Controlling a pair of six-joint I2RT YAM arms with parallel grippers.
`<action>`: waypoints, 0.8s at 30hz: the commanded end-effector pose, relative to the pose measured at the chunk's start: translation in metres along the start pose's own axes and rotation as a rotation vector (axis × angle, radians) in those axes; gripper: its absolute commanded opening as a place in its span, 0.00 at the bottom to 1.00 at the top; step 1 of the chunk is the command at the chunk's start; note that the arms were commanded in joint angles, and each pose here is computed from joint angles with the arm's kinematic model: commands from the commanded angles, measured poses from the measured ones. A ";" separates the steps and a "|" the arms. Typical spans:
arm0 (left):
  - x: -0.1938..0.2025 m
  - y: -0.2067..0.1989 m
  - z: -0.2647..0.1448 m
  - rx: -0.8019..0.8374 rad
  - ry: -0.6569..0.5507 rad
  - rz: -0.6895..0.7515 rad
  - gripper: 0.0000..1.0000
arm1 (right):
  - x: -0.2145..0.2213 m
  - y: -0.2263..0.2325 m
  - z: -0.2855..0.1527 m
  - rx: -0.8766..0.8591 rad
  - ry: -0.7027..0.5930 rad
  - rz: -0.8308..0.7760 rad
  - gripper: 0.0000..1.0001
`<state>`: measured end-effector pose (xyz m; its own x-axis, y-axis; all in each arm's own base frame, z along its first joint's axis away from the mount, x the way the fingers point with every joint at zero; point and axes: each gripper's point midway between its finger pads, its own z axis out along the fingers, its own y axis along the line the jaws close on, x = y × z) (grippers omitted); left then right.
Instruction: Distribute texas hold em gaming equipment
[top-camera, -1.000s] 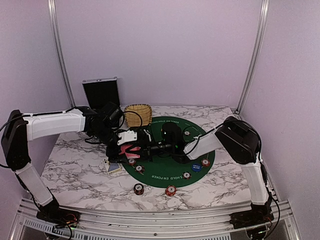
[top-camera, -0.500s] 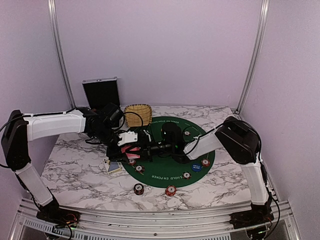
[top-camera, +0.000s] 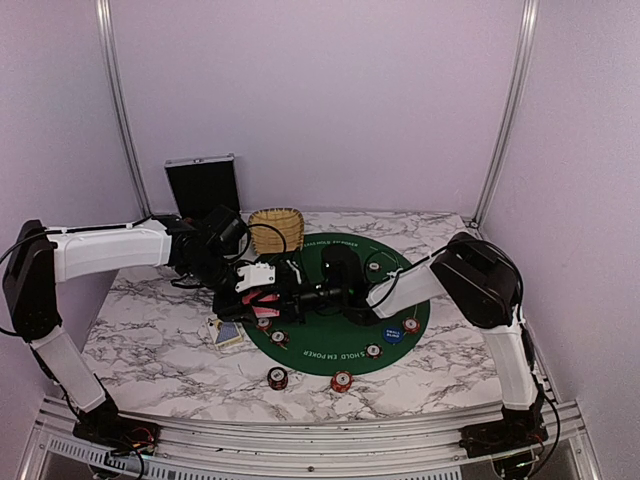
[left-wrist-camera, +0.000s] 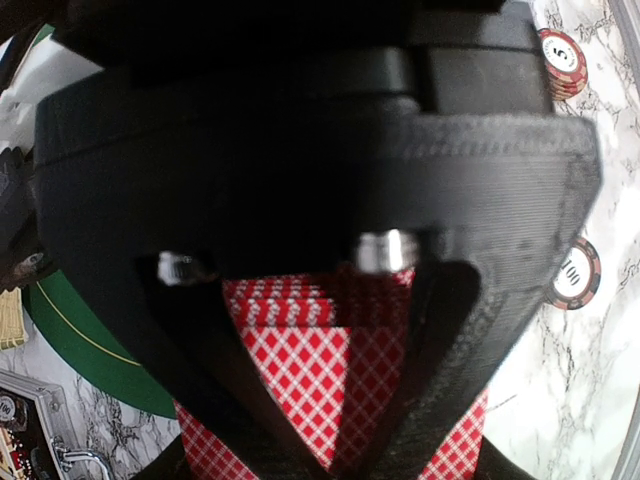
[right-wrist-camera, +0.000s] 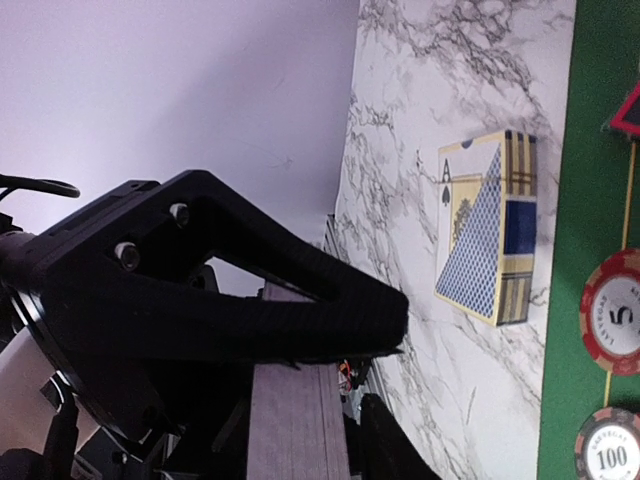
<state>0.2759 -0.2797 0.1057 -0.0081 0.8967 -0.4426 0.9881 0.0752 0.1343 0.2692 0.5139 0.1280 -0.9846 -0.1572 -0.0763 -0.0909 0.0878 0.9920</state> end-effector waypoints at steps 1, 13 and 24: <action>-0.012 0.002 -0.011 -0.019 -0.044 0.014 0.47 | -0.007 0.018 -0.002 -0.013 -0.015 -0.030 0.40; -0.007 -0.001 -0.009 -0.003 -0.021 0.001 0.45 | -0.010 0.020 -0.003 0.002 -0.015 -0.048 0.60; -0.002 -0.004 -0.009 0.013 0.004 -0.019 0.46 | -0.013 0.007 -0.009 0.108 -0.013 -0.076 0.54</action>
<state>0.2743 -0.2783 0.1048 -0.0178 0.8990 -0.4377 0.9889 0.0804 0.1249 0.2724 0.5113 0.1125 -0.9832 -0.1660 -0.0760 -0.1043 0.1691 0.9801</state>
